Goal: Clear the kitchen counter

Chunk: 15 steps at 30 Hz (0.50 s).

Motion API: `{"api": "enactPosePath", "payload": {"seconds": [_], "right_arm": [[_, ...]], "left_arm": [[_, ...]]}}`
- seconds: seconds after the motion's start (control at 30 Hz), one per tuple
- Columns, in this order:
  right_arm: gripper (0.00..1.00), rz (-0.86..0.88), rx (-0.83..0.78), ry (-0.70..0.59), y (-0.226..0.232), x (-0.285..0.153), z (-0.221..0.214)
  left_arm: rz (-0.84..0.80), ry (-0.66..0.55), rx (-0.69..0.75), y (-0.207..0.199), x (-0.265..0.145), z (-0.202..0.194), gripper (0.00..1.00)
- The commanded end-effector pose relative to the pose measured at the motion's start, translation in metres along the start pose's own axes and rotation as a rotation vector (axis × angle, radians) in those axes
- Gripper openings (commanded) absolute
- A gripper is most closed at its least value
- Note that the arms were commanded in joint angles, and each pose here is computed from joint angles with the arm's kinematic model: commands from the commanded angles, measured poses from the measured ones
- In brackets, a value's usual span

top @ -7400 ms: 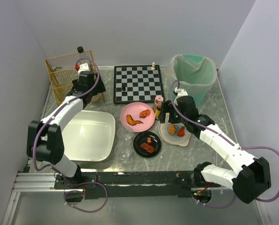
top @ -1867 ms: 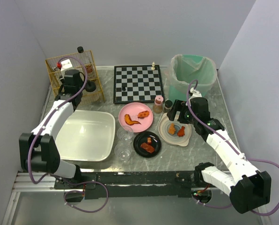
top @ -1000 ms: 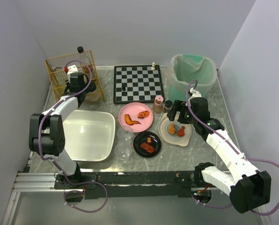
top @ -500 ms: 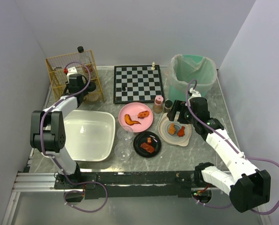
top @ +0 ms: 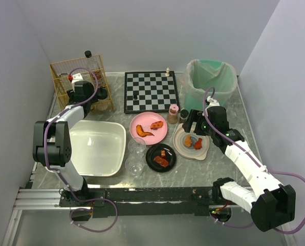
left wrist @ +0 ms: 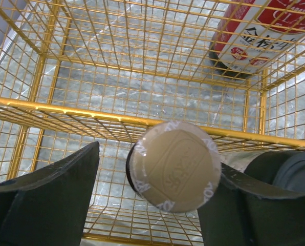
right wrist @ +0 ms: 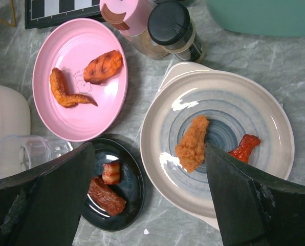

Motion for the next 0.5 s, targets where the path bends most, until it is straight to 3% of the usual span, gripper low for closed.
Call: {"api": "enactPosePath", "payload": {"seconds": [0.0,0.47], "right_arm": [[0.93,0.016,-0.001,-0.054,0.007,-0.006,0.015],[0.93,0.009,0.0,-0.057,0.007,-0.007,0.015]], "left_arm": [[-0.03,-0.075,-0.056,-0.004,-0.012,0.022,0.77],[-0.041,-0.225,-0.137,0.003,-0.073,0.088,0.76]]}}
Point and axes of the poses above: each gripper's point midway between its finger pads, its own x axis out along the fingers, its own y axis along the line the jaws close on, z = x × y, the point moved 8 cm from there along -x, back along the fingers, and after that the axes turned 6 degrees about x, right-handed, at the moved point
